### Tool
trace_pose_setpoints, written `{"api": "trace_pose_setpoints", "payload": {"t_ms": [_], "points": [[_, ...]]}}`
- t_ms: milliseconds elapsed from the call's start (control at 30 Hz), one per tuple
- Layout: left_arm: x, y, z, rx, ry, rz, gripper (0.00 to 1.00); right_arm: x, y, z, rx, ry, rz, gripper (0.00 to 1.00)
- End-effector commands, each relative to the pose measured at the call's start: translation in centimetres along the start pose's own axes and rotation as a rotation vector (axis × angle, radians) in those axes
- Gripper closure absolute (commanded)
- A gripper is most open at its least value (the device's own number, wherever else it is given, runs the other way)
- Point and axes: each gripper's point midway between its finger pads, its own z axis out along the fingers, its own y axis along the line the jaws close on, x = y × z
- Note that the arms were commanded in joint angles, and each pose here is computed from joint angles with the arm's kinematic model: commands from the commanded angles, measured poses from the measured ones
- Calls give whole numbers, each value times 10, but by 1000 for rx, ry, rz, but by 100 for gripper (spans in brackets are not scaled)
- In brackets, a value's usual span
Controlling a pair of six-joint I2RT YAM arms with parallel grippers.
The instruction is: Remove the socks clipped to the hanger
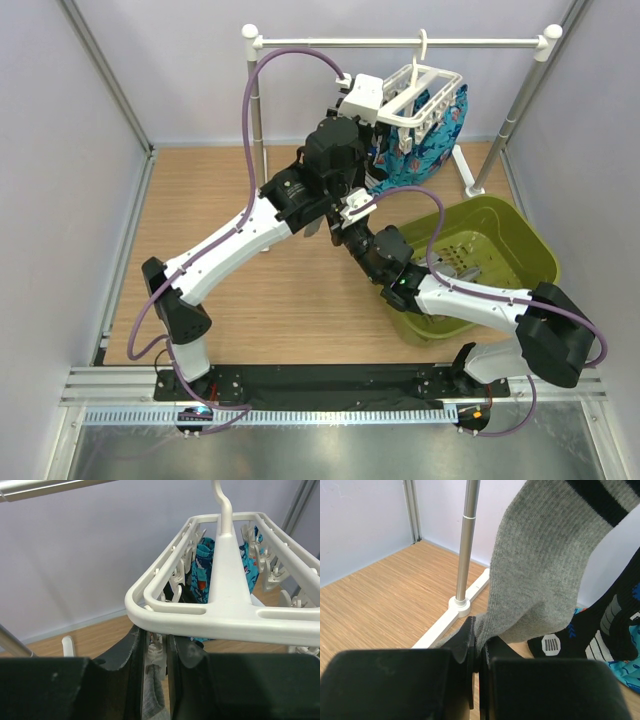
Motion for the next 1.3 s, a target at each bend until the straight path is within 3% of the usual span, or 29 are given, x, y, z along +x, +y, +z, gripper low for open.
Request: {"api": "trace_pose_setpoints", "payload": {"t_ms": [0,267,600,867,933,967,1033,1067,1200,1267], "points": [[-22,5,-4,-7,-50,-50,99,-35,-2,-3,6,-96,45,99],[-25,4,-9,12,-42,-74,100,-34,-3,-4,15,-84,46,99],[-29,5,-14,27,-30,-97,100,6,-15,-33,51,28,77,99],[-30,4,-16,36,-30,-104,100,-21,-42,-63,135,109,106,99],[-33,4,-18,47,-34,-106,100,-40,-59,-68,224,146,136,99],[-34,5,-20,51,-34,-107,100,-22,-67,-80,261,267,92,99],[-38,6,-24,63,-41,-119,100,-34,-91,-93,419,318,127,99],[-39,4,-25,74,-43,-133,99,-17,-103,-111,478,431,77,99],[-37,0,-31,109,-34,-168,98,-30,-137,-146,667,480,151,99],[-39,-1,-36,134,-35,-183,89,-32,-151,-166,735,502,181,99]]}}
